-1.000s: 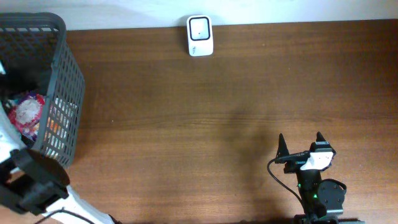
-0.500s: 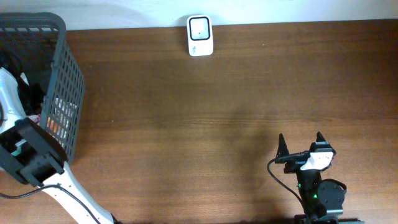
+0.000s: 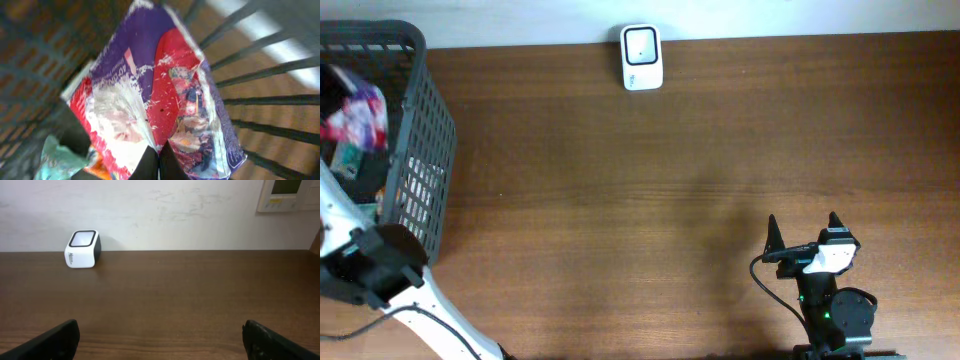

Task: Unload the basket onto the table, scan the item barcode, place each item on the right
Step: 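Grasp the red-purple wipes pack and place it near the scanner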

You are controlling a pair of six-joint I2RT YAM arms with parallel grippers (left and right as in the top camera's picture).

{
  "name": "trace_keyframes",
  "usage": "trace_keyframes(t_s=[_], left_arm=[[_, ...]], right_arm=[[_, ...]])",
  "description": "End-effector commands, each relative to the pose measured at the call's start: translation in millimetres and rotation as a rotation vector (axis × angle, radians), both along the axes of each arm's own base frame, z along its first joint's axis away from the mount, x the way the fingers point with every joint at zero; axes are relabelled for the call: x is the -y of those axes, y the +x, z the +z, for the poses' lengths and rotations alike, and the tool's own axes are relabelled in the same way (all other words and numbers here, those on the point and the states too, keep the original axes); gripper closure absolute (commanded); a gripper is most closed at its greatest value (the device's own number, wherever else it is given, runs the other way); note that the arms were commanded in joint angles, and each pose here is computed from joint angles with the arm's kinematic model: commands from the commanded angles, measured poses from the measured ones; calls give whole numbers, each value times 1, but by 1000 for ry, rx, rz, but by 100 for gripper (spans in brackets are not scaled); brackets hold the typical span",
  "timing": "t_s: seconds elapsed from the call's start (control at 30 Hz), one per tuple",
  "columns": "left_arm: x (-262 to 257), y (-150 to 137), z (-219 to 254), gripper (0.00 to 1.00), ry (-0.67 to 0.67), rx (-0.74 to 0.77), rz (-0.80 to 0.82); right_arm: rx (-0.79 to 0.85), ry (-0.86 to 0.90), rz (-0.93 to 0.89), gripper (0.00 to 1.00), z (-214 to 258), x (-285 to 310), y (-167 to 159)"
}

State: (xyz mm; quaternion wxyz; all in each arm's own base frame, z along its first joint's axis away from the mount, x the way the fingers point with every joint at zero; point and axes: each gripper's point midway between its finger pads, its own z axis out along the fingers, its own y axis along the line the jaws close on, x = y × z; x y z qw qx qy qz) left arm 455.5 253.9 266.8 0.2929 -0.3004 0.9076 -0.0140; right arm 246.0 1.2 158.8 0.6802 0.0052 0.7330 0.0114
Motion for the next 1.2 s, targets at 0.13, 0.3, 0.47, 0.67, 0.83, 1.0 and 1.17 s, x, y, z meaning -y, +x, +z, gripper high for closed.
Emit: trace_keyframes(t_s=[0.13,0.3,0.47,0.67,0.83,1.0,1.17], left_arm=[[150,-46,235,100,-85,620,-232],[305,-35,192,100,-132,469,-719],[456,-37,25,100,-105,51,-1045],[523,-13,-161,100,158,-35,-1091],[522,-16,-168,20,157,-80,-1093],[421,10,91,1,224,428,-823],[131,-18,148,1,472,381,-121]], right_arm=[[-4,0,-3,1,-3,0,0],[-3,0,-3,1,-3,0,0],[-4,0,-3,1,-3,0,0],[-4,0,-3,1,-3,0,0],[-4,0,-3,1,-3,0,0],[-4,-1,-3,1,-3,0,0],[-4,0,-3,1,-3,0,0]])
